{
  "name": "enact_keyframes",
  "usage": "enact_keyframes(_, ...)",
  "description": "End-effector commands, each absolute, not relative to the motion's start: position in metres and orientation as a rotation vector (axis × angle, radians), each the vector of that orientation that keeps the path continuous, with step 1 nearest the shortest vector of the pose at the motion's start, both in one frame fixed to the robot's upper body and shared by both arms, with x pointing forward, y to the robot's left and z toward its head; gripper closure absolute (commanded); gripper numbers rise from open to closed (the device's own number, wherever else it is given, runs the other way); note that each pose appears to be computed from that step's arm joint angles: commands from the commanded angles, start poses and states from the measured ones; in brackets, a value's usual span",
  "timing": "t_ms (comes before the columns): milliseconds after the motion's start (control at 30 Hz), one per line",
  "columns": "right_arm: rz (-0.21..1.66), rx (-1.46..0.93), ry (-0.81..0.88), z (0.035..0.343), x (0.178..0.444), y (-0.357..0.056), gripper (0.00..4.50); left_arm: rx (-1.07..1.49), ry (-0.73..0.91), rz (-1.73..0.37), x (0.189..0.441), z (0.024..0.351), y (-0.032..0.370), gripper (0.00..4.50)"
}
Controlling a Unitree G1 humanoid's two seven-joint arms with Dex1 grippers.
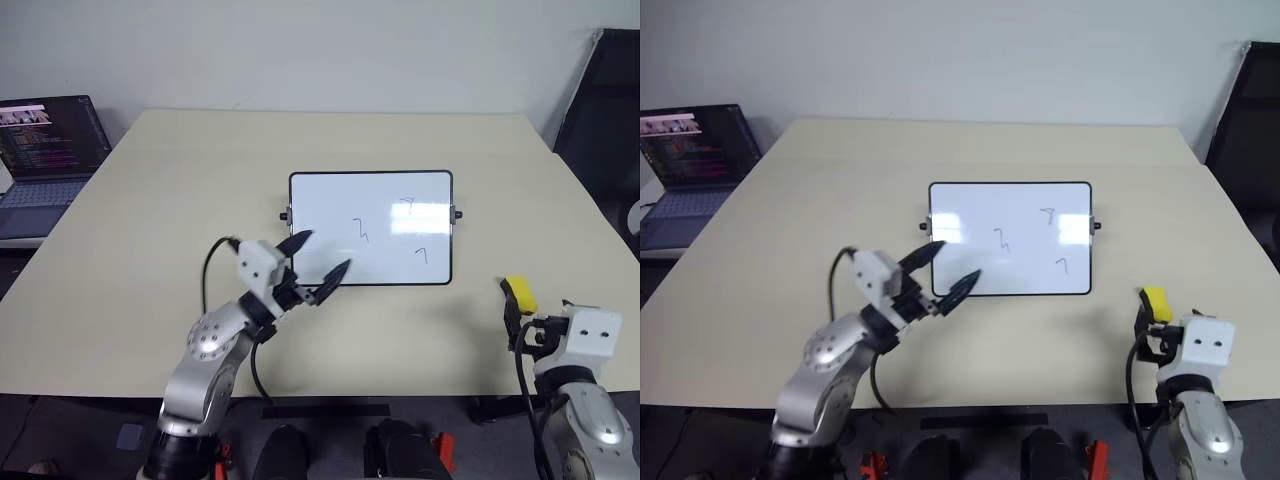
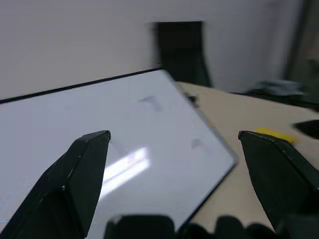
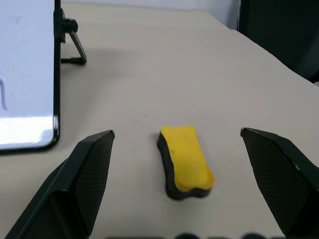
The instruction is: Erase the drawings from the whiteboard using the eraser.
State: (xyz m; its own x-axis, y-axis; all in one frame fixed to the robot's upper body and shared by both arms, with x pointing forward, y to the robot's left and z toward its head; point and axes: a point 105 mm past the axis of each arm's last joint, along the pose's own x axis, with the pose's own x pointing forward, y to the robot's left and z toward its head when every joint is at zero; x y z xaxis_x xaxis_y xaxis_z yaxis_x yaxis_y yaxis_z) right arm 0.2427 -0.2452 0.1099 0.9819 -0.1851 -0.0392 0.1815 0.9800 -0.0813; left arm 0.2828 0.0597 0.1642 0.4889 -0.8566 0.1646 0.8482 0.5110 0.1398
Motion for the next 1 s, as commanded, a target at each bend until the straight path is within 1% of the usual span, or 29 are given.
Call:
enact_keyframes(33, -0.181, -0.079, 0.057, 0.115, 0.25, -0.252, 0.07, 0.07, -0.207, -1.244, 0.276, 0.162, 0.039, 0.0)
enact_keyframes(200, -0.155, -0.057, 0.104, 0.112, 0.26, -0.258, 0.07, 0.14, -0.17, -1.438, 0.273, 0.153, 0.023, 0.0)
enact_keyframes(367, -0.124, -0.033, 0.141, 0.107, 0.272, -0.259, 0.07, 0.209, -0.155, -1.522, 0.271, 0.142, 0.017, 0.0)
enact_keyframes(500, -0.132, 0.024, 0.164, 0.102, 0.28, -0.261, 0.07, 0.218, -0.159, -1.527, 0.27, 0.139, 0.018, 0.0)
enact_keyframes(700, -0.14, 0.039, 0.172, 0.101, 0.29, -0.268, 0.07, 0.226, -0.159, -1.522, 0.27, 0.138, 0.02, 0.0)
enact_keyframes(1000, -0.159, 0.076, 0.209, 0.087, 0.292, -0.276, 0.07, 0.241, -0.154, -1.504, 0.271, 0.136, 0.024, 0.0)
